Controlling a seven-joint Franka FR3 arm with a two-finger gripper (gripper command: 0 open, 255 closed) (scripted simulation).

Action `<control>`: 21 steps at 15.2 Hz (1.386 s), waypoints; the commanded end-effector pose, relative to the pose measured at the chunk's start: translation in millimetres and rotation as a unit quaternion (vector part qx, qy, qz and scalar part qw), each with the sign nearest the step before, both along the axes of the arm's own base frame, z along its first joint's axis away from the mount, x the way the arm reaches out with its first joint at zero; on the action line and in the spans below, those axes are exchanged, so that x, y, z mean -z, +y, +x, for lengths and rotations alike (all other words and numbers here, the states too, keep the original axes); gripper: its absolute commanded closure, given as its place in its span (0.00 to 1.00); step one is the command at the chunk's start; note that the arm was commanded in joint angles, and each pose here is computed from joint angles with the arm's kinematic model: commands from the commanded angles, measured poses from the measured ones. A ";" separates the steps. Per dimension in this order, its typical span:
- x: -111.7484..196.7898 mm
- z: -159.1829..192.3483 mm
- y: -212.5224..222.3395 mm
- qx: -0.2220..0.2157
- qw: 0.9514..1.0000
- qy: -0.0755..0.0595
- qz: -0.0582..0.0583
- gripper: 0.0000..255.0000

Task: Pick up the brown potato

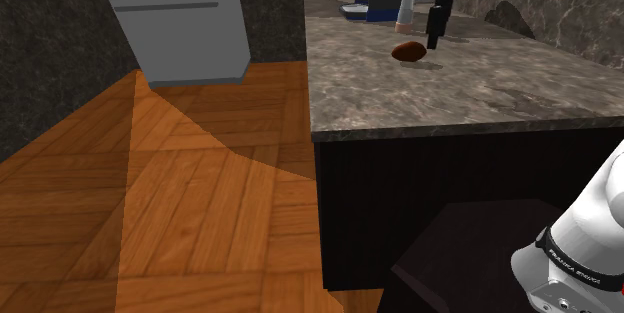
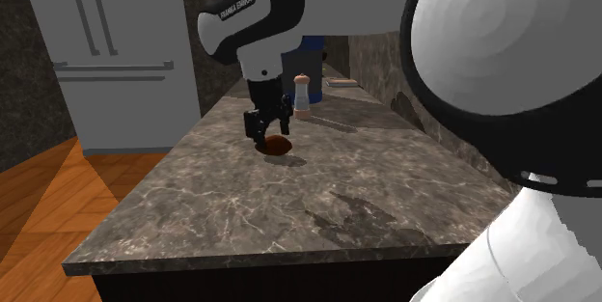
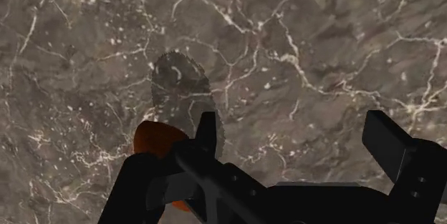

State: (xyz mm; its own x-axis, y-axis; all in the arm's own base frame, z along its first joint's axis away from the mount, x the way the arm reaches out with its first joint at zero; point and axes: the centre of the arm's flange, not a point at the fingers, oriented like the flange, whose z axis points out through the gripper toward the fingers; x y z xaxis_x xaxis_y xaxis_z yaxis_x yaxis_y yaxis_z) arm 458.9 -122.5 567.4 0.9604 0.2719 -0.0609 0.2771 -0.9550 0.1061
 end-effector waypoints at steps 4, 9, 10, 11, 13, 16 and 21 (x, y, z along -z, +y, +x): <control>16.5 52.6 -34.8 -0.047 0.999 0.011 -0.019 0.00; 31.2 105.9 -66.3 -0.092 0.995 0.022 -0.037 0.00; 32.2 109.6 -68.3 -0.095 0.994 0.023 -0.038 0.00; 37.5 109.6 -68.3 -0.095 0.994 0.023 -0.038 0.00; 48.1 109.6 -68.3 -0.095 0.994 0.023 -0.038 0.00; 63.9 109.6 -68.3 -0.095 0.994 0.023 -0.038 0.00; 72.2 109.4 -68.2 -0.095 0.994 0.023 -0.038 1.00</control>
